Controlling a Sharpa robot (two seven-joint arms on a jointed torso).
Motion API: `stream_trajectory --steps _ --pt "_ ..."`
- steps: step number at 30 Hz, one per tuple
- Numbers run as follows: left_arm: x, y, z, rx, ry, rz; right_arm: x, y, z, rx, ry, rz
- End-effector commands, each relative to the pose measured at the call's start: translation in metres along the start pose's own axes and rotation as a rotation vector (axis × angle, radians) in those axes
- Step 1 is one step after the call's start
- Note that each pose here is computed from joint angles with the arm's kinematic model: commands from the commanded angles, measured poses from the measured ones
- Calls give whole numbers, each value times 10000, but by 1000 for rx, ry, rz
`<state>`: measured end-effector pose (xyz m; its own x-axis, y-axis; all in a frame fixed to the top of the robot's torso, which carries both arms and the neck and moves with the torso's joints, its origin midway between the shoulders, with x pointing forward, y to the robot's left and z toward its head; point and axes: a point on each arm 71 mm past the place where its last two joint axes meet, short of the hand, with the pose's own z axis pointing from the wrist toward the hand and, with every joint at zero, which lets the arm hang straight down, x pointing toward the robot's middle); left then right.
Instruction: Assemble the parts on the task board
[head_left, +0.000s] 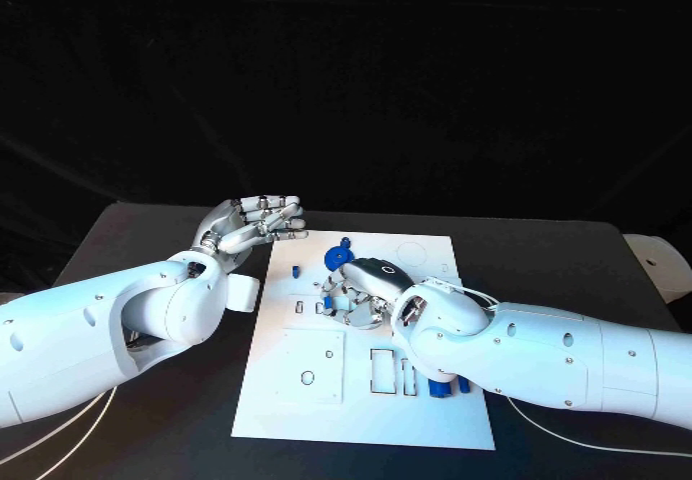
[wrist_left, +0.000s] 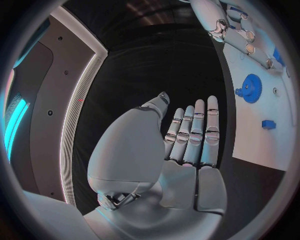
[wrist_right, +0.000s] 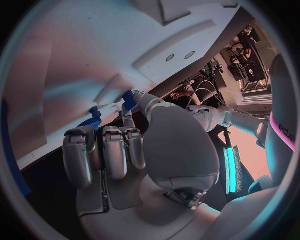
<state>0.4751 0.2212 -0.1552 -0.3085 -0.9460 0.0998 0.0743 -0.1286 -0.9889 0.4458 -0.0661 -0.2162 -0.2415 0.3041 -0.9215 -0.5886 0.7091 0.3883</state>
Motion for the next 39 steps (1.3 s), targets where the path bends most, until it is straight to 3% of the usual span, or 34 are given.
stream_trajectory --steps 1,39 --pt "17 -12 3 8 15 -7 99 -60 -29 42 72 -41" --pt "9 -14 -1 8 13 -6 117 -66 -11 57 89 -82"
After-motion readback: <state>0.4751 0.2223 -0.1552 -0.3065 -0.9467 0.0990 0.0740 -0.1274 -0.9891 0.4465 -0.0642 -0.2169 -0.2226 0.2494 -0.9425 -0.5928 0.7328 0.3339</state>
